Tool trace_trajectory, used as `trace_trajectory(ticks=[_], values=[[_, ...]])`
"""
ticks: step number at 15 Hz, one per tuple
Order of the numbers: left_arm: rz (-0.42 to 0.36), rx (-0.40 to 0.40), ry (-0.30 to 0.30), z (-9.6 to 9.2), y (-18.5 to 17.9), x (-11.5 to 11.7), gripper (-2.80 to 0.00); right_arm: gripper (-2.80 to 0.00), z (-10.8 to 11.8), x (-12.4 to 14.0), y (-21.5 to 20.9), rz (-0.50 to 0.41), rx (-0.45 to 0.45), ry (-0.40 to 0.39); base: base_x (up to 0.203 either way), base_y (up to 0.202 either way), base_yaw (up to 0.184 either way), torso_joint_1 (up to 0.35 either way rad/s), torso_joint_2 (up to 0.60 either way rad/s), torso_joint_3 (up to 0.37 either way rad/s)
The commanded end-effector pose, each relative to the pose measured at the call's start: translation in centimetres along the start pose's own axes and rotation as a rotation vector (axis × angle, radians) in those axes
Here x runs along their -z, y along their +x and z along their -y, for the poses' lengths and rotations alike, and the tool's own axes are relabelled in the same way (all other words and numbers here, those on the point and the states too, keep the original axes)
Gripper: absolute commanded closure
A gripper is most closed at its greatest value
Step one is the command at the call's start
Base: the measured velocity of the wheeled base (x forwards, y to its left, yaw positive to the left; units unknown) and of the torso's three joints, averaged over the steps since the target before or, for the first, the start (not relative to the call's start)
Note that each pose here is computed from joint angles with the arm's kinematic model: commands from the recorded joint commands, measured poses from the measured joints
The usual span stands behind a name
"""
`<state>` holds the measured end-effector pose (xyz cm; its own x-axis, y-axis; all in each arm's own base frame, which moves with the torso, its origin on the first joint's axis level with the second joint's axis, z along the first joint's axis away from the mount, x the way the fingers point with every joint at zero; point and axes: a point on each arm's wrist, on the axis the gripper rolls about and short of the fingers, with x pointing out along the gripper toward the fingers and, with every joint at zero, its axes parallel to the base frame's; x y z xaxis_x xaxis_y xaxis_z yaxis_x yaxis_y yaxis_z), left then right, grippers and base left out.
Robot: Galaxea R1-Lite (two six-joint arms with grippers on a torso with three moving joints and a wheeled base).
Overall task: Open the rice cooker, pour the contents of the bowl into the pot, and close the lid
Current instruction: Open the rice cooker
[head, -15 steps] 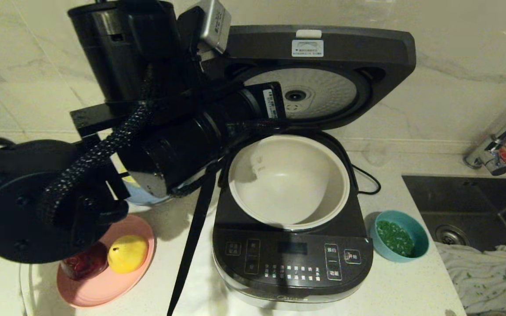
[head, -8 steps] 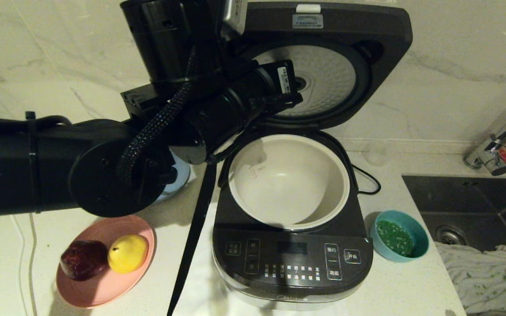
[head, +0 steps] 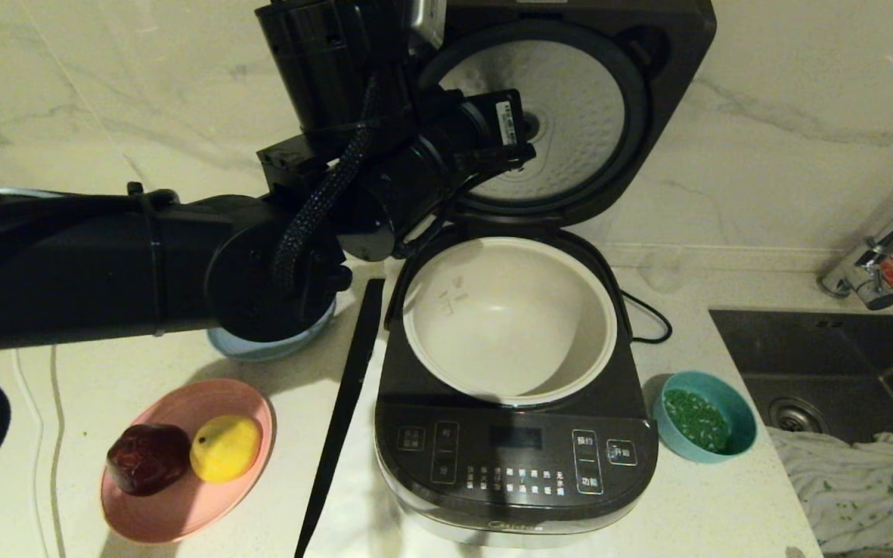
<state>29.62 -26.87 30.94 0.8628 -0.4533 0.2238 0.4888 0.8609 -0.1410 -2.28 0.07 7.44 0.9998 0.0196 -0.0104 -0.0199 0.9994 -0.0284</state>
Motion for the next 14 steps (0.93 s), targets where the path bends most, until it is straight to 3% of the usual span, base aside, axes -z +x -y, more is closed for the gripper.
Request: trace_trajectory(ticks=[1, 5, 7, 14], values=[[0.007, -0.006, -0.001, -0.1, 0.5, 0.2, 0.00, 0.00, 0.0, 0.0, 0.0, -0.002, 0.000, 0.000, 0.000, 0.000, 0.000, 0.000, 0.00, 0.000], [-0.002, -0.006, 0.002, -0.1, 0.6, 0.5, 0.00, 0.00, 0.0, 0.0, 0.0, -0.002, 0.000, 0.000, 0.000, 0.000, 0.000, 0.000, 0.00, 0.000], [0.013, -0.005, -0.003, -0.2, -0.1, -0.6, 0.00, 0.00, 0.0, 0.0, 0.0, -0.002, 0.000, 0.000, 0.000, 0.000, 0.000, 0.000, 0.00, 0.000], [-0.035, 0.019, 0.003, -1.6, -9.7, -4.0, 0.00, 0.00, 0.0, 0.0, 0.0, -0.002, 0.000, 0.000, 0.000, 0.000, 0.000, 0.000, 0.00, 0.000]])
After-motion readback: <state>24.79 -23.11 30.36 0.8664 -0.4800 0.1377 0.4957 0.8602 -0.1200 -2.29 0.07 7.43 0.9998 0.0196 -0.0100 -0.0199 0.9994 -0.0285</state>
